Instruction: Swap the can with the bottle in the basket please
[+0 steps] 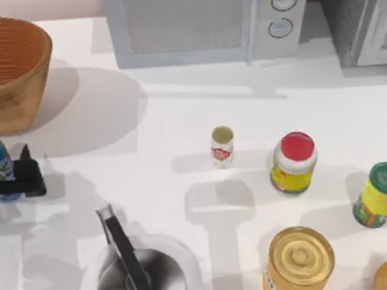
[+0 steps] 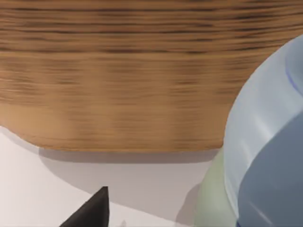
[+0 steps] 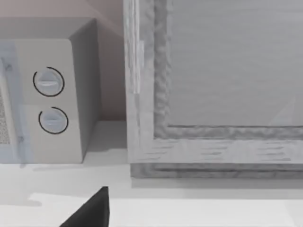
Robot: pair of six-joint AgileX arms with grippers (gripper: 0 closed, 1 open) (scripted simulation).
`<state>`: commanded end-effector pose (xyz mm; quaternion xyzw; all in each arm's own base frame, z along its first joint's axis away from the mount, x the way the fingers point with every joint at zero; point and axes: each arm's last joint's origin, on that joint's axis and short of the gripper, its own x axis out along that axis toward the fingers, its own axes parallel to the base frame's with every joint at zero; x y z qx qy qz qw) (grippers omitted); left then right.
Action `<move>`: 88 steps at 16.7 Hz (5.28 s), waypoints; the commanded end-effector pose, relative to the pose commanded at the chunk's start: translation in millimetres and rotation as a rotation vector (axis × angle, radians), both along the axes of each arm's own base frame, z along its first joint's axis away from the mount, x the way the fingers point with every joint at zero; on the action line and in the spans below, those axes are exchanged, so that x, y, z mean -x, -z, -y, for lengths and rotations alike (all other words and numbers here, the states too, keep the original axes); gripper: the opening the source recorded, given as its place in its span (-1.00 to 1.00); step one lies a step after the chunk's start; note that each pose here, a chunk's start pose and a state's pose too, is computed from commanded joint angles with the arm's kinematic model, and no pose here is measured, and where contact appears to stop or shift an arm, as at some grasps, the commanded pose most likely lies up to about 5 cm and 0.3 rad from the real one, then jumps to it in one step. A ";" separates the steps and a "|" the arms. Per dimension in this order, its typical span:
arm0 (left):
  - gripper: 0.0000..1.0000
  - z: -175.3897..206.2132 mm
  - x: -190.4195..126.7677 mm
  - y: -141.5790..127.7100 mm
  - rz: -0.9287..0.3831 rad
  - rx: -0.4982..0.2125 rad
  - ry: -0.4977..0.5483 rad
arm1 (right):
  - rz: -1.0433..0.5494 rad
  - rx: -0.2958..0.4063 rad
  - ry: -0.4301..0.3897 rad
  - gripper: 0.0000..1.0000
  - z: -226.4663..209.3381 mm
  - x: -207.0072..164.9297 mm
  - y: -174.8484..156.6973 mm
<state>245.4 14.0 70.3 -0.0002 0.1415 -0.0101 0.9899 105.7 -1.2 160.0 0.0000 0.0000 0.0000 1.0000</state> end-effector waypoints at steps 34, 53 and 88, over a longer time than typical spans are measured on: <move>-1.00 51.2 -19.6 -11.3 -0.044 0.019 0.244 | 0.000 0.000 0.000 1.00 0.0 0.0 0.0; -1.00 -43.9 -96.2 -245.8 0.012 -0.010 0.008 | 0.000 0.000 0.000 1.00 0.0 0.0 0.0; 1.00 -42.8 -144.2 -201.9 0.012 -0.010 0.008 | 0.000 0.000 0.000 1.00 0.0 0.0 0.0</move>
